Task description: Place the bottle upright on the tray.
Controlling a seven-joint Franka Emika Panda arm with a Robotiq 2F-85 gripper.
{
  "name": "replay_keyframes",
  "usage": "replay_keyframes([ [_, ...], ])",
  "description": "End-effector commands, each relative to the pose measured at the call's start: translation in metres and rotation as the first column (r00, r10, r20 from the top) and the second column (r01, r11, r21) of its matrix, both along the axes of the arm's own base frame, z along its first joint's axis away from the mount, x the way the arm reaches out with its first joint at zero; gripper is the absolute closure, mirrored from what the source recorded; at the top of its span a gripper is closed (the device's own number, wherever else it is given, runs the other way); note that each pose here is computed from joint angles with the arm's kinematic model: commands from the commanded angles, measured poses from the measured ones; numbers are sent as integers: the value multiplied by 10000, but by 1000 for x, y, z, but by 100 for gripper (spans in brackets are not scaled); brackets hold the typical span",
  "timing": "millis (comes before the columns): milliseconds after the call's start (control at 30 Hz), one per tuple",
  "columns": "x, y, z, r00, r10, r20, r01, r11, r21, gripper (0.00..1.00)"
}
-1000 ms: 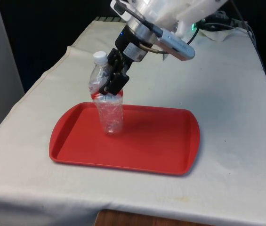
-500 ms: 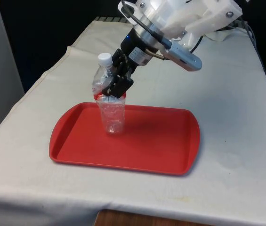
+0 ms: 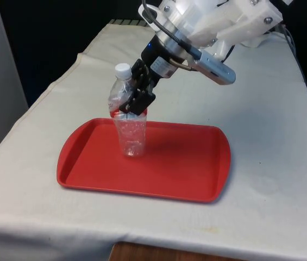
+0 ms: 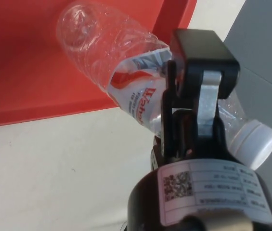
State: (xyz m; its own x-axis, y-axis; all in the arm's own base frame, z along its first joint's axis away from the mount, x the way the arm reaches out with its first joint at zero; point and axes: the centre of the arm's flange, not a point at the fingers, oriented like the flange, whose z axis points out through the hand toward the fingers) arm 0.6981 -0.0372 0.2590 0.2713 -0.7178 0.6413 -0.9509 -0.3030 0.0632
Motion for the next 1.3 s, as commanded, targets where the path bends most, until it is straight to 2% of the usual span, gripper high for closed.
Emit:
replay_keyframes([
  [0, 1, 0, 0, 9998, 11, 178, -13, 9999, 114, 67],
  [133, 2, 0, 0, 9993, -28, 360, 19, 9997, 258, 67],
  [167, 1, 0, 0, 9998, -39, 210, 37, 9999, 114, 67],
  [200, 2, -1, -1, 9992, -38, 391, 27, 9996, 285, 67],
  [467, 1, -1, 0, 9997, -74, 245, 71, 9999, 132, 67],
  [1267, 1, -4, 0, 9997, -180, 186, 178, 9998, 96, 67],
])
